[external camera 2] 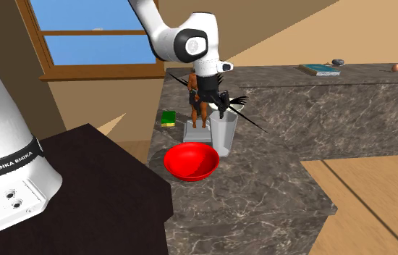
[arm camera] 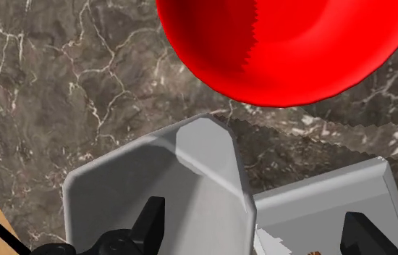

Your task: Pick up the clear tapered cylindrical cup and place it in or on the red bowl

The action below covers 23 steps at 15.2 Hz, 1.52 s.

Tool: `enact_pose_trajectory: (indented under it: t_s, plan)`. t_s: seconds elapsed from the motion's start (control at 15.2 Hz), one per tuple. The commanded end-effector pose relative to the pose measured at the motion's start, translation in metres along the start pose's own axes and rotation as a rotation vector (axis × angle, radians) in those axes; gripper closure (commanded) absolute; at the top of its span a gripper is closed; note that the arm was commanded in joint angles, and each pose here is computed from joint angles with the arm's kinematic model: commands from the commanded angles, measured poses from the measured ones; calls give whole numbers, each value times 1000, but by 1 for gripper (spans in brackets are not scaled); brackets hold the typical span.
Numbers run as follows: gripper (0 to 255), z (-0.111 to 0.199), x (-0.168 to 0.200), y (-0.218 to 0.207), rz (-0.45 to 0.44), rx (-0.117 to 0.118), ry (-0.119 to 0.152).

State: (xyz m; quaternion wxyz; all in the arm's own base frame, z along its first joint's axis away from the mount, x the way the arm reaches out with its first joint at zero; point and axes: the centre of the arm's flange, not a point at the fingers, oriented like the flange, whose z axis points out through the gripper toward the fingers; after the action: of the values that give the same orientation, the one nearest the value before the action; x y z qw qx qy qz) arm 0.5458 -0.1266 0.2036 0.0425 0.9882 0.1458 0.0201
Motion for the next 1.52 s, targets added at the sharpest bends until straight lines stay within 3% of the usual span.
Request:
enact_pose_trajectory:
  t_s: [0.0, 0.26, 0.73, 0.79, 1.45]
  plan:
    - [0, 11, 2, 2, -1, -1, 0]
    - [0, 30, 2, 2, -1, -1, 0]
    - [0, 30, 2, 2, -1, -1, 0]
    - [255, 30, 2, 2, -1, -1, 0]
    - [255, 25, 2, 2, -1, -1, 0]
